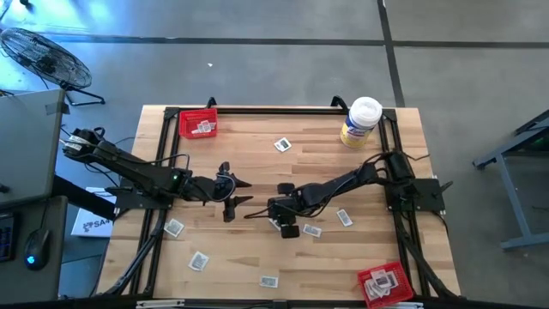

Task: Pick & Place First Aid Supplies
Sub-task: Put the white and gray towelette pack into the bottom red bin

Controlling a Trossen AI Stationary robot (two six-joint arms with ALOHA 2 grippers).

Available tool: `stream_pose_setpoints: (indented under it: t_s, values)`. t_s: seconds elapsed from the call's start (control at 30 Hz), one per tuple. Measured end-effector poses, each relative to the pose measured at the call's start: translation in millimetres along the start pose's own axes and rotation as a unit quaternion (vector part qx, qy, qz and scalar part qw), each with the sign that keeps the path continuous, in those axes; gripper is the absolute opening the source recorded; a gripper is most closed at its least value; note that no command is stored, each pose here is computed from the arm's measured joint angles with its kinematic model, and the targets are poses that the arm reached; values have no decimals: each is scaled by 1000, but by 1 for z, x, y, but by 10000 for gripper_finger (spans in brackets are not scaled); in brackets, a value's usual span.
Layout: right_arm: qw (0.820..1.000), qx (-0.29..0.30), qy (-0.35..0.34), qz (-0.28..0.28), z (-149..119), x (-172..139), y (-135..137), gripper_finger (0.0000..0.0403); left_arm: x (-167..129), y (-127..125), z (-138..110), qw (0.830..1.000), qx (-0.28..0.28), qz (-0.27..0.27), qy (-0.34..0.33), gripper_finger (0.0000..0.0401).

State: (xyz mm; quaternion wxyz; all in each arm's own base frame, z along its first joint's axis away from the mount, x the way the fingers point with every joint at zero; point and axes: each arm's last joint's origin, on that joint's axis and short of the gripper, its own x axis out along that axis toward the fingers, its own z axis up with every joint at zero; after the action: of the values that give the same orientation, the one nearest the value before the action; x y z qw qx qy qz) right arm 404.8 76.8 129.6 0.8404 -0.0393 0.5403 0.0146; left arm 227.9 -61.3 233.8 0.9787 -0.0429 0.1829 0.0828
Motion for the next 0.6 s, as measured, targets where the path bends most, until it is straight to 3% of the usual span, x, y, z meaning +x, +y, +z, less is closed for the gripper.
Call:
stream_pose_setpoints:
  t_s: [0.4,0.6]
  values:
    - [998,60,10,17,-1,4,-16,26,0,0,0,1000,-1,-2,1,179]
    - [998,63,10,14,-1,4,-16,6,0,0,0,1000,-1,-4,1,179]
